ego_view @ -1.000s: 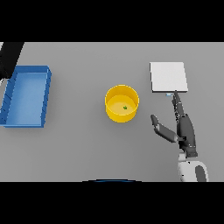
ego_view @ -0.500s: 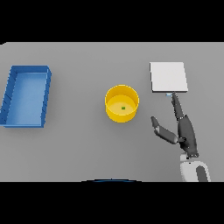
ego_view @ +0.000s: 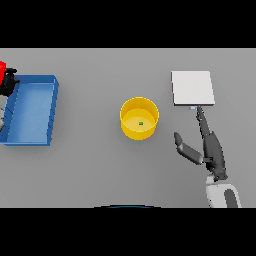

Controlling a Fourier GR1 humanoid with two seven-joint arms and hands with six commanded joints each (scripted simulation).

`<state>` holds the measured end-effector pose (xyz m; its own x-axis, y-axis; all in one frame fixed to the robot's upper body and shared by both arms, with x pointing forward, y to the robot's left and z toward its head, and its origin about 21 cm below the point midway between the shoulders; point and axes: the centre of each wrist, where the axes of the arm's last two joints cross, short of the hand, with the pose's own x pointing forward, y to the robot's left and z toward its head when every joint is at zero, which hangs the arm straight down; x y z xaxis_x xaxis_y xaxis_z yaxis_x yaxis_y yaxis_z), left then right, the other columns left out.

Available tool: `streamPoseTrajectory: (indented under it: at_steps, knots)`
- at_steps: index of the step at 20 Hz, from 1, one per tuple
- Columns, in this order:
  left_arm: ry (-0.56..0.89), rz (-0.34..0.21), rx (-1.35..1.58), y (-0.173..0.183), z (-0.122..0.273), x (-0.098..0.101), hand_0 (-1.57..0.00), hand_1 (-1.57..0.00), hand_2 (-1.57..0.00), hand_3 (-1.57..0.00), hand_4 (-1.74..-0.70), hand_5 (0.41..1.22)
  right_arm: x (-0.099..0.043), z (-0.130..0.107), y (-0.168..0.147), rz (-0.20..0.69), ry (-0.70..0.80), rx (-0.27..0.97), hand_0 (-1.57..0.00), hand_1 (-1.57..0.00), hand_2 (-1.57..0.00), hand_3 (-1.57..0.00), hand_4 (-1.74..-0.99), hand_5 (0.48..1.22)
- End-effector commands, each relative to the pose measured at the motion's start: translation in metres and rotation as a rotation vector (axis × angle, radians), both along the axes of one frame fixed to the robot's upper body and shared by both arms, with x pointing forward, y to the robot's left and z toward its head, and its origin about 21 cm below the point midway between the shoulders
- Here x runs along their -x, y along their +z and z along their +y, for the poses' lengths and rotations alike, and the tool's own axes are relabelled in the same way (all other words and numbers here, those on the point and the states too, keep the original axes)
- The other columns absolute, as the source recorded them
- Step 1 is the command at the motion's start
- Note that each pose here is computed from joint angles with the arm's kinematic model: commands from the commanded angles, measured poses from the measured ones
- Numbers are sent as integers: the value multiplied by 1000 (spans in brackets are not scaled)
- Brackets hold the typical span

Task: Pick up the red beaker and tilt it to pour out 1 green nut into yellow bowl. Pick up the yellow bowl and place it on the metallic measuring scale.

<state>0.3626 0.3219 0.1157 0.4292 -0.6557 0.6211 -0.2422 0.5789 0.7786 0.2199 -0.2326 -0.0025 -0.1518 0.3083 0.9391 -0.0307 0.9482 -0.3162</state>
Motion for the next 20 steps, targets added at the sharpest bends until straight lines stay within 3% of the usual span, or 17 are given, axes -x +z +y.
streamPoseTrajectory:
  at_steps: [1,4,6,7,8,9,10,11,14,17,20]
  knots:
    - [10,8,5,-6,-1,2,-1571,-1571,-1571,-1509,-1741,1221,-1,0,2,-7,6,-10,1,1,1,1,-1217,666]
    - [22,29,10,-20,0,8,-1571,-1571,-1571,-1539,-1741,1117,0,-1,5,-8,3,5,1,1,1,1,-1207,665]
    - [29,48,-4,-24,1,8,-1571,-1571,-1571,-1551,-1741,967,0,2,4,-14,8,-3,1,1,1,1,-1205,664]
    - [12,68,-21,-25,1,9,-1571,-1571,-1571,-1555,-1667,908,3,-2,2,-24,14,7,1,1,1,1,-1202,667]
    - [-4,99,-32,-24,5,13,-1571,-1571,-1571,-1503,-1530,865,3,-2,2,-13,6,6,1,1,1,1,-1197,664]
    - [-42,126,-18,-23,0,15,-1564,-1449,-1432,-1362,-1374,830,3,3,0,-4,7,-1,1,1,1,1,-1192,663]
    - [-79,163,-5,-19,0,18,-1457,-1180,-1187,-1129,-1229,803,4,1,2,-9,12,-11,1,1,1,1,-1188,663]
    - [-104,208,12,-19,-1,20,-1166,-944,-959,-903,-1120,778,4,2,0,-6,4,-10,1,1,1,1,-1187,664]
    - [-168,273,21,-13,-1,25,-596,-483,-490,-462,-916,723,6,0,2,-11,4,-5,1,1,1,1,-1182,667]
    - [-181,295,45,-11,-1,25,-305,-247,-251,-236,-831,688,4,2,5,-3,2,-4,1,1,1,1,-1189,666]
    - [-186,269,48,-9,2,24,-156,-126,-128,-120,-797,678,7,7,4,3,9,-7,1,1,1,1,-1187,663]
